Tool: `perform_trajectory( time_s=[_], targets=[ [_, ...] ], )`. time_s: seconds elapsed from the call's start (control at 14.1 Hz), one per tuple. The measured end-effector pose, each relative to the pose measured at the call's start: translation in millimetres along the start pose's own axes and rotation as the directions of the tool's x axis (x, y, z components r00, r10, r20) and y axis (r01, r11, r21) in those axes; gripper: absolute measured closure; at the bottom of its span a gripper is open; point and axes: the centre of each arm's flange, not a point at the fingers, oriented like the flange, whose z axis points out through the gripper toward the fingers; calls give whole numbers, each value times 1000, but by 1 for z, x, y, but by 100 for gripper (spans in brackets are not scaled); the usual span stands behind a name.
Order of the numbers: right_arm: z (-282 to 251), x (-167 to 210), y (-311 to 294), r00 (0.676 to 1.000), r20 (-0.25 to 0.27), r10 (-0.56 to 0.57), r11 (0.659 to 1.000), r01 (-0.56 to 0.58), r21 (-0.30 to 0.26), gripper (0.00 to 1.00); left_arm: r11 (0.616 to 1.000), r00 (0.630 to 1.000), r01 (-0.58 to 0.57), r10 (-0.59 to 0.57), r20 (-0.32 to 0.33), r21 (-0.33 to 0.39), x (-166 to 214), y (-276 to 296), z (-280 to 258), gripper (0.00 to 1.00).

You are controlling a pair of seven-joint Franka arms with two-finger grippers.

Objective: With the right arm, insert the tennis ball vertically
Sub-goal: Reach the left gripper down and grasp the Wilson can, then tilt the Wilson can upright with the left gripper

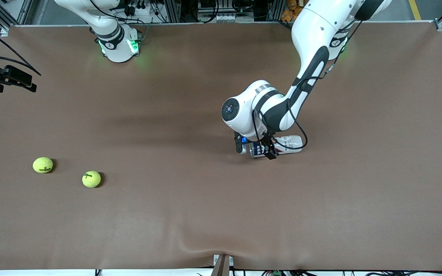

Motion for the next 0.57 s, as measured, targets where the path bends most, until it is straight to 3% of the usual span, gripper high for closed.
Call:
perform_trajectory(
  time_s=[0.57],
  targets=[
    [1, -1, 6, 1000, 4, 12, 1000, -12, 2, 0, 999, 993, 47, -47, 106, 0, 0, 5, 23, 0]
  ],
)
